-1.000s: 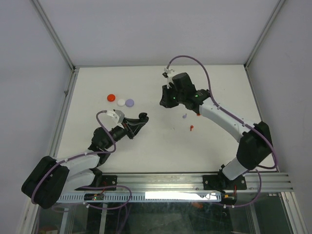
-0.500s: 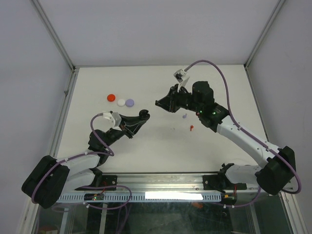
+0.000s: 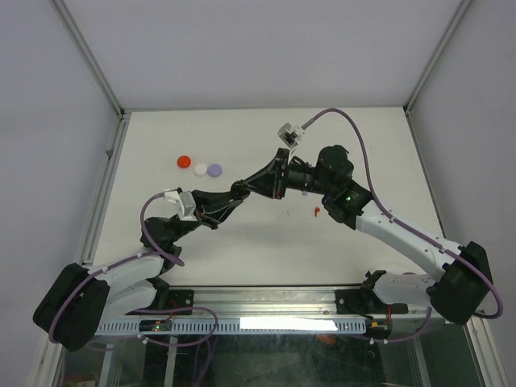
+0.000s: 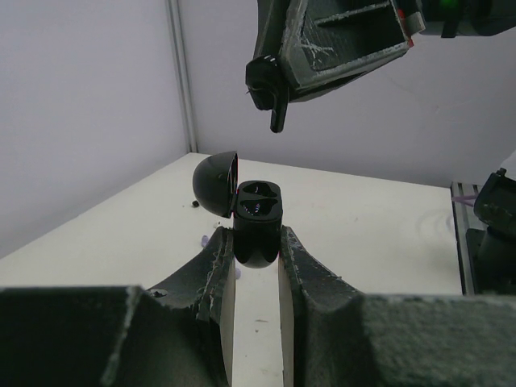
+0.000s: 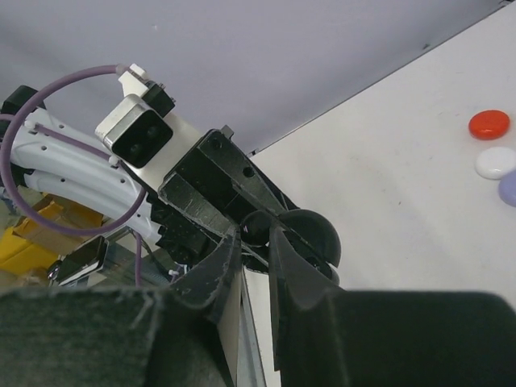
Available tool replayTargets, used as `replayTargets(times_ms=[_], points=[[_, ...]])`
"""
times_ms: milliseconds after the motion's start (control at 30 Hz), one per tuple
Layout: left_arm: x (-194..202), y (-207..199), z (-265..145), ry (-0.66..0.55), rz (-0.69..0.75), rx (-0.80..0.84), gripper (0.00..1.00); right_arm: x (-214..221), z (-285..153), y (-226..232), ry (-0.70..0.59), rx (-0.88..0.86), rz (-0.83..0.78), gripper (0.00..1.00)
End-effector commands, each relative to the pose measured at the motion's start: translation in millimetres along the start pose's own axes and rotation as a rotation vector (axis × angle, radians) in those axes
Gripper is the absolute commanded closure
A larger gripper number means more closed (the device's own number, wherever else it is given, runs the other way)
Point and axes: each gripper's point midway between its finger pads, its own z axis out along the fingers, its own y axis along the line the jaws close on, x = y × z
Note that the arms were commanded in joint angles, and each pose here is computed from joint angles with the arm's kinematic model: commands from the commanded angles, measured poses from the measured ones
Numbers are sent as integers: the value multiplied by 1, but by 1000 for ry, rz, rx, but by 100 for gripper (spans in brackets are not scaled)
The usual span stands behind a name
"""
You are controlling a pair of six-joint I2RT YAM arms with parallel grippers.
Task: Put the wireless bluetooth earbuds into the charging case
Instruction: Place the earbud in the charging case.
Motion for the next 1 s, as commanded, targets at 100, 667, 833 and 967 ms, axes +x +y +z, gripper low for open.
replayTargets(times_ms=[100,667,833,967], points=[[-44,-9,6,-139,69,59,100,-15,4,30,-60,-107,-49,88],[-60,-17,6,-186,59,89,100,-1,14,25,-28,-100,-39,88],[-61,-13,7,-191,49,67,100,-2,14,31,-22,-123,-40,88],[-60,-10,10,-181,38,59,100,-2,14,35,-20,-137,-47,88]])
